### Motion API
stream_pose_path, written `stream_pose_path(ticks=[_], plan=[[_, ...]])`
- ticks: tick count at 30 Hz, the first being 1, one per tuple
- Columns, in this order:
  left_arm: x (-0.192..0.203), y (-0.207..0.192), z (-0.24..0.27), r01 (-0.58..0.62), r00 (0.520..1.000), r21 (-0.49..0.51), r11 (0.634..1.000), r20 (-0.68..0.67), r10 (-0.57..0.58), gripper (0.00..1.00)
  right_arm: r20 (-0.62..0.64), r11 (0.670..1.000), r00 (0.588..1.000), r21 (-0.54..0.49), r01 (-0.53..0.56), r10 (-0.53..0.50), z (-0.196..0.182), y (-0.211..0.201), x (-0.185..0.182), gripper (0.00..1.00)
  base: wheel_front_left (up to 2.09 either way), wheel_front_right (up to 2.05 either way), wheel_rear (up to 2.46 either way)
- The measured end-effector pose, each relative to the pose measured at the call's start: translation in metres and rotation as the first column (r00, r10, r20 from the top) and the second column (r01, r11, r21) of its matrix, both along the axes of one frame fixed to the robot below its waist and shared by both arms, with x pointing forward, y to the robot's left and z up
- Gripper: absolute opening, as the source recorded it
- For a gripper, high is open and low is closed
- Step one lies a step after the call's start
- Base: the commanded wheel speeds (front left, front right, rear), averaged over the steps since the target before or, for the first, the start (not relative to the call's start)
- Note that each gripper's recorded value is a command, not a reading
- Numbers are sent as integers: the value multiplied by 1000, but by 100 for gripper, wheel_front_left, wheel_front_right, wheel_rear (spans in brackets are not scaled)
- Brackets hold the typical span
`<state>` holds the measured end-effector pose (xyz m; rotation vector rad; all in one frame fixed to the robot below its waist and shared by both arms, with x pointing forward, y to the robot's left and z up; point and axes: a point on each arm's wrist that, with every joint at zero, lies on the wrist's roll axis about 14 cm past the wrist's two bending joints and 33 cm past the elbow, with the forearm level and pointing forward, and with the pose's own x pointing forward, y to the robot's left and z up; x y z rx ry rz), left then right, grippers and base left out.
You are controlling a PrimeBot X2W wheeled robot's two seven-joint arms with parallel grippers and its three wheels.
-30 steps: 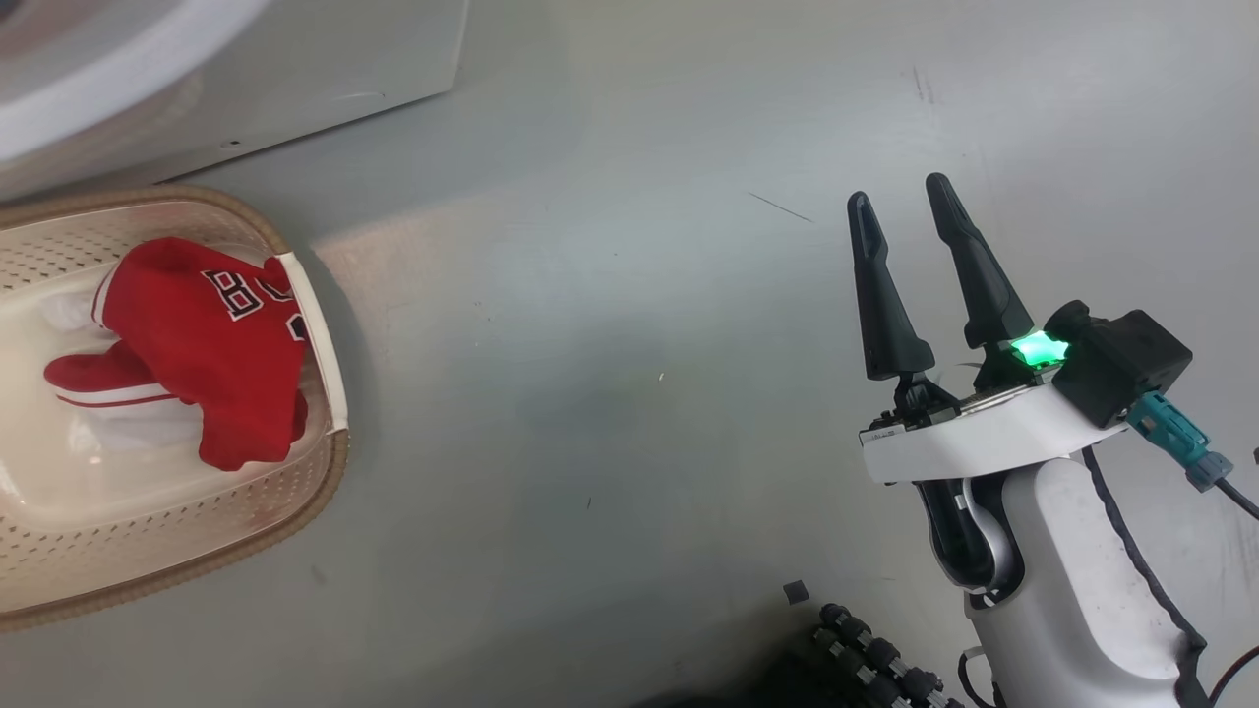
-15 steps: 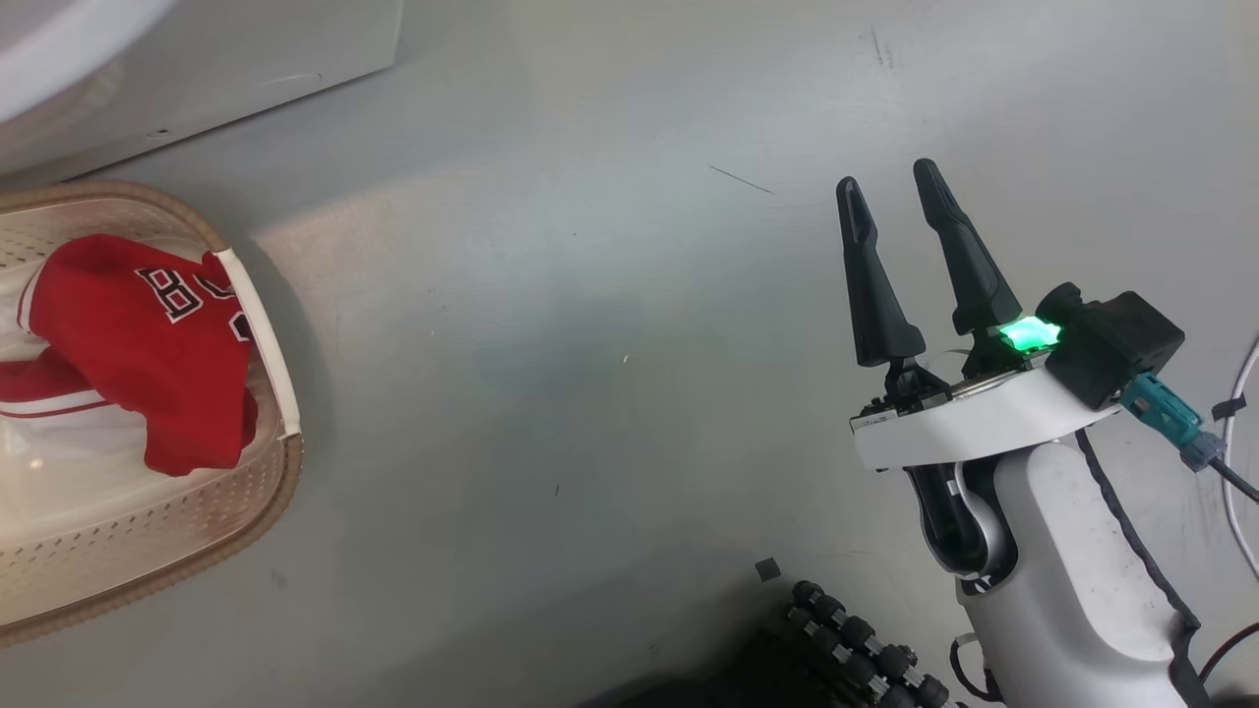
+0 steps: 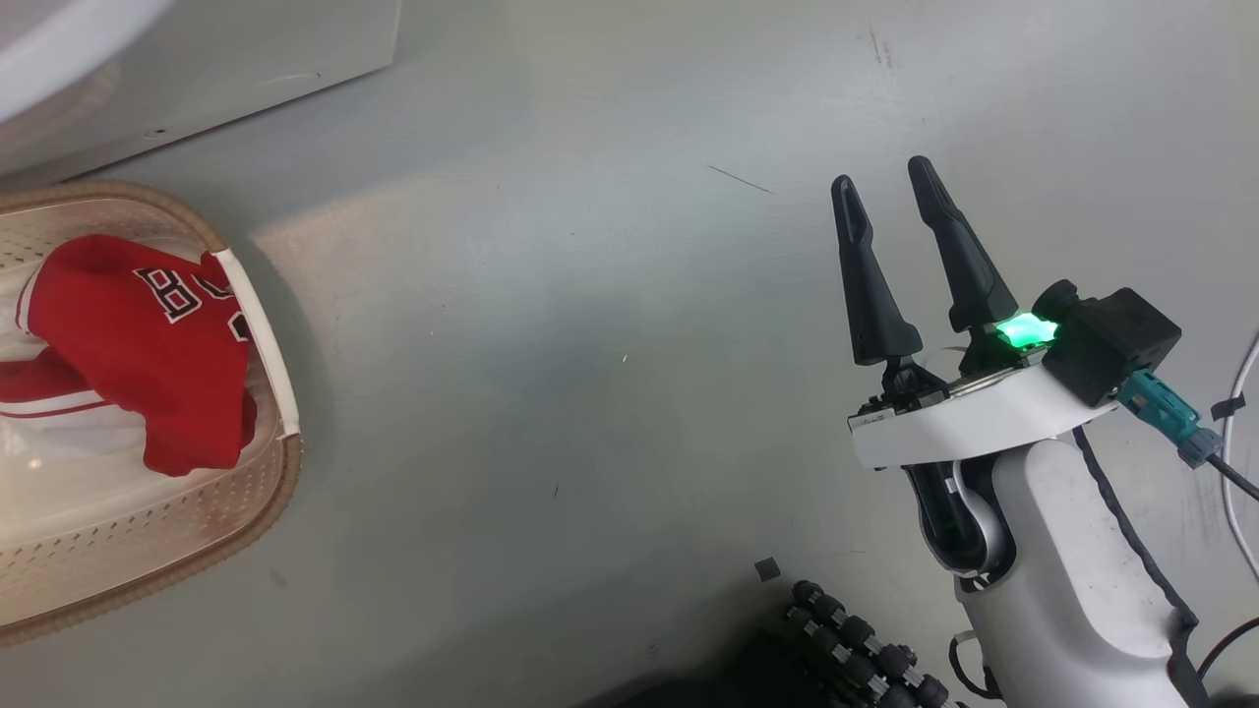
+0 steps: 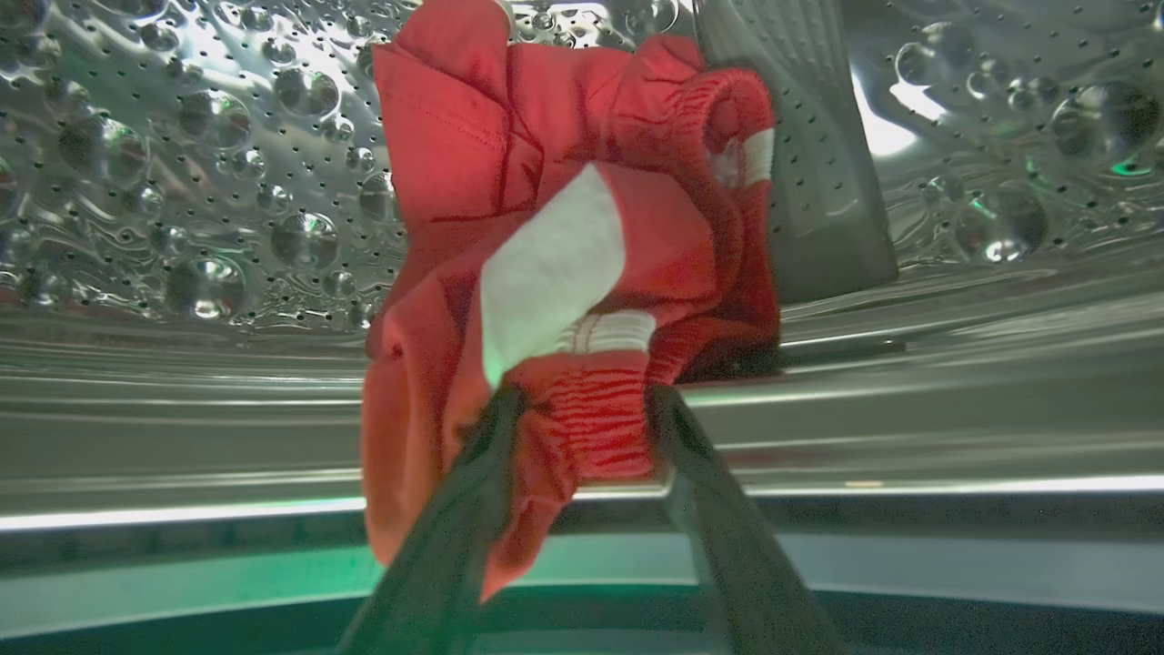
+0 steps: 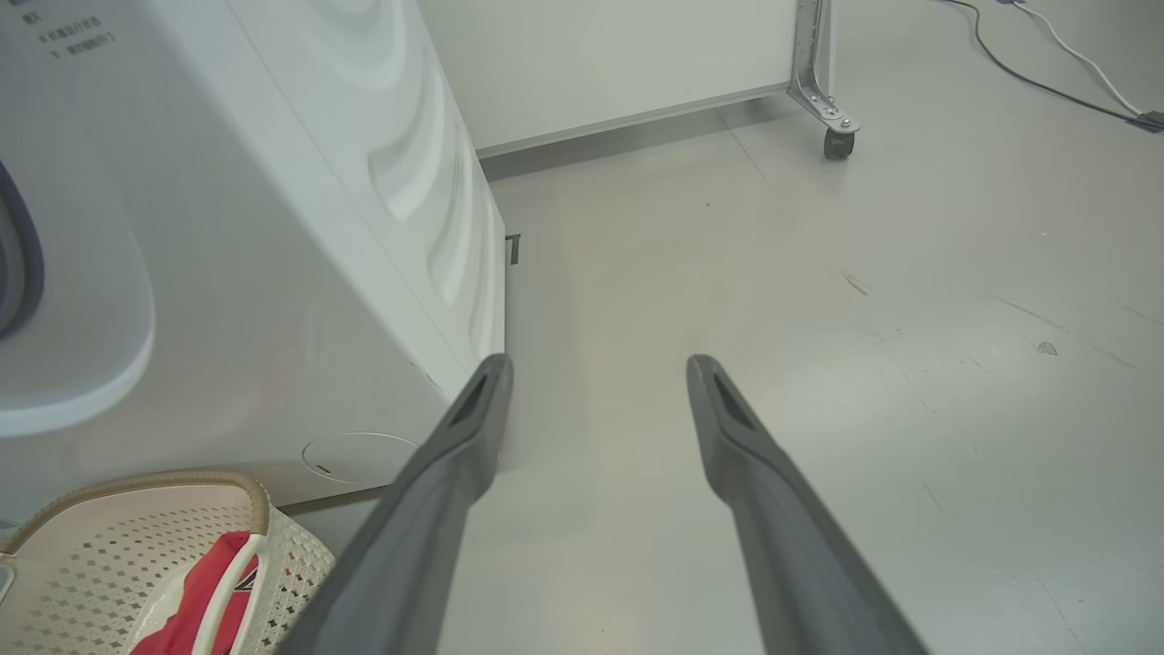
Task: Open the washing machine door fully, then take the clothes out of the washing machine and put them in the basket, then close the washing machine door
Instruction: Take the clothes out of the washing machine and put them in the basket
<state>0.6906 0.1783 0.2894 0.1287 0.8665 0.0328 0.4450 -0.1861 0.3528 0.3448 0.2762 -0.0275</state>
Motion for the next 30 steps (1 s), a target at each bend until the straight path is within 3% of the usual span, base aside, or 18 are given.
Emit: stream_pose_path(ticks=[2, 11, 30], plan=[[0, 1, 0, -3, 1000, -1, 1000, -5, 3, 0, 1, 1000, 1000, 0, -1, 1, 0, 0, 0, 100, 0, 0, 0], [4, 0, 9, -5, 1000, -11, 1000, 29, 6, 0, 12, 1000, 1000, -1, -6, 6, 3, 1, 4, 100, 0, 0, 0], [5, -10, 34, -22, 963, -150, 988, 264, 61, 0, 42, 1000, 999, -18, -20, 20, 8, 2, 14, 100, 0, 0, 0]])
